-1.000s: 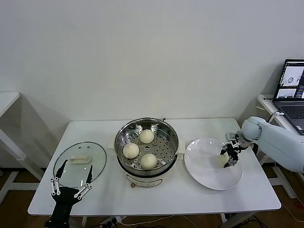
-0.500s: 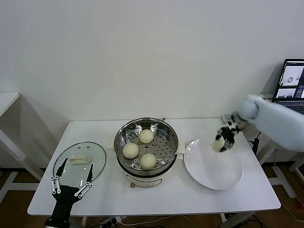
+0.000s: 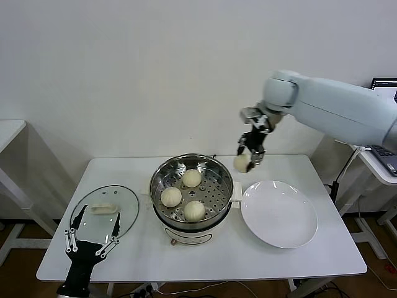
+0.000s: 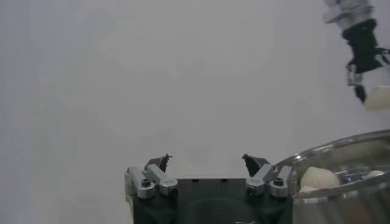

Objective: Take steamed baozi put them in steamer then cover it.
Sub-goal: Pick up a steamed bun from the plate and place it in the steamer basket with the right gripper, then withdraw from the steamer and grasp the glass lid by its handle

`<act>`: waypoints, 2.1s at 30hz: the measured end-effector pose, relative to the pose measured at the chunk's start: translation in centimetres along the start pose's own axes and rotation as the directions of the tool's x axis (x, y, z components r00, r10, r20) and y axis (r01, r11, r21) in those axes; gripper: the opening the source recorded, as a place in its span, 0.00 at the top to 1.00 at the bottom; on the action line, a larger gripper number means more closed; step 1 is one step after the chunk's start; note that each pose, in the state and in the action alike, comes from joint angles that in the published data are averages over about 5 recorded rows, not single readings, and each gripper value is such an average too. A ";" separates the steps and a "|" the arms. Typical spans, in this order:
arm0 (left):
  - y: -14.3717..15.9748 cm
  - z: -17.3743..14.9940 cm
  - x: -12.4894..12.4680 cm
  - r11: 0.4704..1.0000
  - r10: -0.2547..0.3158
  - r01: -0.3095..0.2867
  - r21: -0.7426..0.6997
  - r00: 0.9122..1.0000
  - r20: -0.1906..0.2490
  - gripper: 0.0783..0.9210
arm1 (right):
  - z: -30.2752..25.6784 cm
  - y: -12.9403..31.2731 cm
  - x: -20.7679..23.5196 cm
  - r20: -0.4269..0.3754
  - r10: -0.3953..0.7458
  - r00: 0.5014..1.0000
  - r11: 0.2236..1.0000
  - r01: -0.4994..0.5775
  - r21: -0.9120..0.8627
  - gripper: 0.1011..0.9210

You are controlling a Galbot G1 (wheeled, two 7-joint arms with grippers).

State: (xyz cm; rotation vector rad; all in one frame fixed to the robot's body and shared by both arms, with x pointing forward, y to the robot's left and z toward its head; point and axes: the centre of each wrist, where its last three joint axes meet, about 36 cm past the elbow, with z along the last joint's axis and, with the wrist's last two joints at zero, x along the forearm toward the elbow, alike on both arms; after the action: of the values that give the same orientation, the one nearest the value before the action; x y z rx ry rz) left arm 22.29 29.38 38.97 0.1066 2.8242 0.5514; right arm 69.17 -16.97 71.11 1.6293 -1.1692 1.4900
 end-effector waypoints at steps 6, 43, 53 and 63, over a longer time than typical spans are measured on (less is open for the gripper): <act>0.0 0.1 -0.1 1.000 -0.008 0.008 0.000 1.000 0.002 0.12 | -4.6 -0.5 -1.6 -0.011 -0.015 1.000 0.999 0.016 0.046 0.34; 0.2 0.2 0.0 1.000 -0.024 0.024 -0.003 1.000 0.003 0.12 | -7.4 -0.5 -11.5 -0.071 -0.044 0.997 0.996 0.049 0.073 0.13; 0.2 0.5 -0.4 0.999 -0.029 0.029 -0.023 1.000 0.006 0.12 | -6.9 0.6 -9.1 0.001 0.015 1.000 0.996 -0.015 0.085 0.12; 0.6 1.4 -1.8 0.991 -0.041 0.042 -0.129 0.999 0.008 0.12 | -3.2 4.7 -8.7 0.308 0.352 0.884 0.931 -0.364 -0.022 0.12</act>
State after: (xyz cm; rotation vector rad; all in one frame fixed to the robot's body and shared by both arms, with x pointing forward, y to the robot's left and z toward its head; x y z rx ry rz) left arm 24.44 30.21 38.42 0.0242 2.7698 0.7212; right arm 63.89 -14.36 62.54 1.7867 -1.7033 1.5160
